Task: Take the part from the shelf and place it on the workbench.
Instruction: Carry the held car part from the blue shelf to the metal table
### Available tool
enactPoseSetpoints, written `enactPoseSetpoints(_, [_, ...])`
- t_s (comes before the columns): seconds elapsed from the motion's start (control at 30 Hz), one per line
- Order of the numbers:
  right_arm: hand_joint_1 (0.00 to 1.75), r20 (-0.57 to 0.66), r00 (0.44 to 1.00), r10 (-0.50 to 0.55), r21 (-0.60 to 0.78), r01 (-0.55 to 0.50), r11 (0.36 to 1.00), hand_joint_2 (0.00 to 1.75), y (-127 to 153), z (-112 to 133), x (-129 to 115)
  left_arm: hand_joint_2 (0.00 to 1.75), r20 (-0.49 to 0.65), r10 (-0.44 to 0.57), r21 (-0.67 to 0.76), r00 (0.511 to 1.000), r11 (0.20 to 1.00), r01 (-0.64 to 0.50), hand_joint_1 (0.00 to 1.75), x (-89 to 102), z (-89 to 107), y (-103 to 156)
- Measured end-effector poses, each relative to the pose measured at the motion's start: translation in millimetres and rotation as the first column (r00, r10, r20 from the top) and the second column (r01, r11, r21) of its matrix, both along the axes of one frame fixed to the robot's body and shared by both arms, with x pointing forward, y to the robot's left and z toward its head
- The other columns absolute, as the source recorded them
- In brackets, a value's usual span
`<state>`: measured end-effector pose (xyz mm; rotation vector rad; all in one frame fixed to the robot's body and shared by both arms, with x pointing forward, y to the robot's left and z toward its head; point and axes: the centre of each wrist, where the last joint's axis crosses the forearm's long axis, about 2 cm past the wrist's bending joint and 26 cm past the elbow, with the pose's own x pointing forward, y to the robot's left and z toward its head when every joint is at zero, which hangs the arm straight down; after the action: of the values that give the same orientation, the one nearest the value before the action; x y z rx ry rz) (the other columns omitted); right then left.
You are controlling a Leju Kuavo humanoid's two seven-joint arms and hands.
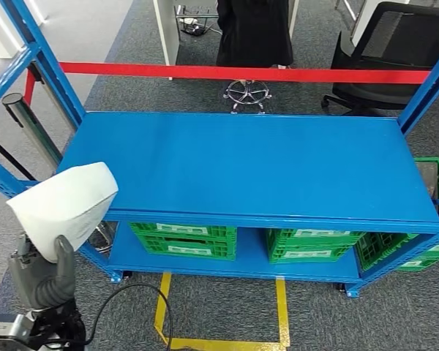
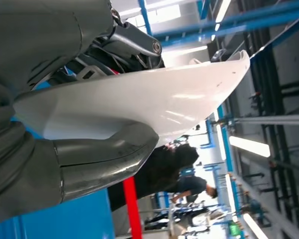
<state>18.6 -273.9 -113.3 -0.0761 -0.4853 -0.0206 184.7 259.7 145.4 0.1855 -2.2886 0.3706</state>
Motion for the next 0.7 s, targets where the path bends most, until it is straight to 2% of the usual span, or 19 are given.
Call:
enactPoseSetpoints(0.17, [0.0, -0.008, 1.0, 0.014, -0.005, -0.014, 1.0, 0.0, -0.7, -0.3, -4.7, 1.75, -0.003, 0.109, -0.027, 0.994, 0.994, -0.109, 1.75, -10.0, -3.2, 34.5])
enactPoseSetpoints(0.4, [0.0, -0.022, 0.999, 0.037, -0.009, -0.037, 0.999, 0.0, -1.3, -0.4, -5.3, 1.75, -0.012, 0.192, -0.197, 0.981, 0.962, -0.19, 1.75, -33.3, -24.6, 73.0])
enactPoseSetpoints(0.7, [0.0, -0.024, 0.999, 0.037, -0.003, -0.037, 0.999, 0.0, -0.5, -0.4, -6.8, 1.75, -0.069, 0.306, -0.256, 0.949, 0.914, -0.314, 1.75, -57.4, -43.9, 98.7])
